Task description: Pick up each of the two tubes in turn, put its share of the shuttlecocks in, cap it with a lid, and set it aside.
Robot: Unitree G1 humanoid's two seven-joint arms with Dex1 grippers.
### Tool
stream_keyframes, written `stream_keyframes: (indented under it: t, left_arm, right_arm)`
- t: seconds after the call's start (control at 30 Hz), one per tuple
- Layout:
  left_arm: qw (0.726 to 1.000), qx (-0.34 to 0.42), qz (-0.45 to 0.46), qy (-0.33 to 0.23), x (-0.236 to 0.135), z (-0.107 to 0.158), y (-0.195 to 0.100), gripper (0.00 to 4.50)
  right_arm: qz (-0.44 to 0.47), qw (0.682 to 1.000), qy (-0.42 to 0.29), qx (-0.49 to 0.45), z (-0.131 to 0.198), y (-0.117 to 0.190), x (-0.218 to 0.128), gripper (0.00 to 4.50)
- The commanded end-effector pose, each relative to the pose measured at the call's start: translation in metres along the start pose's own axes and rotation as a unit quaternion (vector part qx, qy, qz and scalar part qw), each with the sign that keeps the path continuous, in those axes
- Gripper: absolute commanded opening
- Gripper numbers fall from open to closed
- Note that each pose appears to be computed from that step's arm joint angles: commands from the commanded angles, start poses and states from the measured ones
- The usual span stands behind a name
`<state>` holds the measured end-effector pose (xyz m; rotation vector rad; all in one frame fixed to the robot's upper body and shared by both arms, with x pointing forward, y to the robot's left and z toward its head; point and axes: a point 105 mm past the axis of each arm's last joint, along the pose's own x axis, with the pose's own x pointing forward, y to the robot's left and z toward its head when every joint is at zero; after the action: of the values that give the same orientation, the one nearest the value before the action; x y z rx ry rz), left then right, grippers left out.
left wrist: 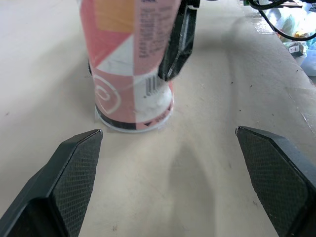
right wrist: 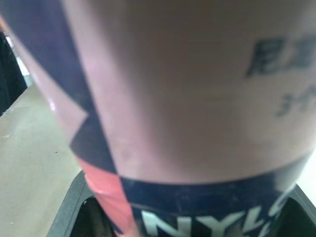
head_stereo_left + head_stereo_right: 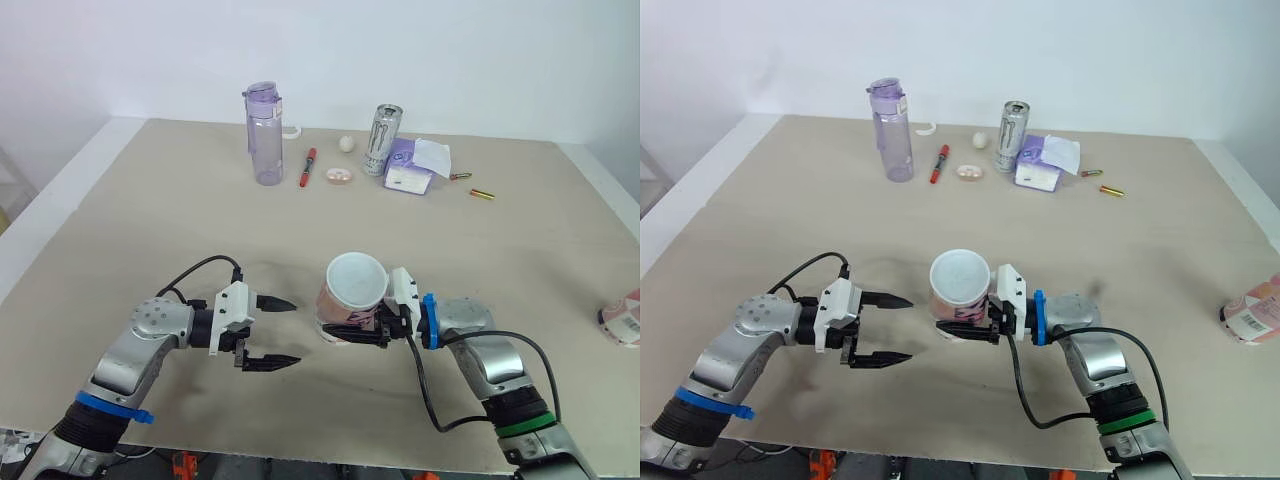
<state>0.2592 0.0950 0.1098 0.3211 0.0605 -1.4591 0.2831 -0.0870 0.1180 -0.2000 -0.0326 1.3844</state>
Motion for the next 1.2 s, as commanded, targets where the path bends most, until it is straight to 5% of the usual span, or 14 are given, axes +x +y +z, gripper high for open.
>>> stream_keyframes:
  t: [0.03,0.27,0.37,0.53,0.7,1.0,1.2]
  left_arm:
    - [1.000,0.019,-0.001,-0.010,0.002,0.008,0.002,4.50]
    - [1.000,0.022,-0.013,-0.014,0.009,0.008,0.005,4.50]
    - [0.999,0.025,-0.019,-0.022,0.013,0.012,0.007,4.50]
    - [0.999,0.024,-0.030,-0.037,0.021,0.018,0.006,4.50]
    - [0.998,0.024,-0.031,-0.043,0.024,0.019,0.006,4.50]
    - [0.998,0.021,-0.026,-0.045,0.025,0.019,0.004,4.50]
    - [0.999,0.021,-0.023,-0.044,0.024,0.019,0.003,4.50]
  right_arm:
    - [-0.017,0.999,-0.016,-0.026,0.018,-0.002,-0.010,2.72]
    - [-0.064,0.997,-0.015,-0.026,0.026,-0.007,-0.028,2.72]
    - [-0.175,0.984,-0.027,-0.007,0.032,-0.021,-0.066,2.72]
    - [-0.390,0.920,-0.036,0.027,0.022,-0.037,-0.147,2.72]
    - [-0.564,0.823,-0.049,0.037,0.012,-0.043,-0.219,2.72]
    - [-0.688,0.720,-0.050,0.072,-0.014,-0.047,-0.278,2.72]
    - [-0.706,0.704,-0.016,0.077,-0.029,-0.049,-0.287,2.72]
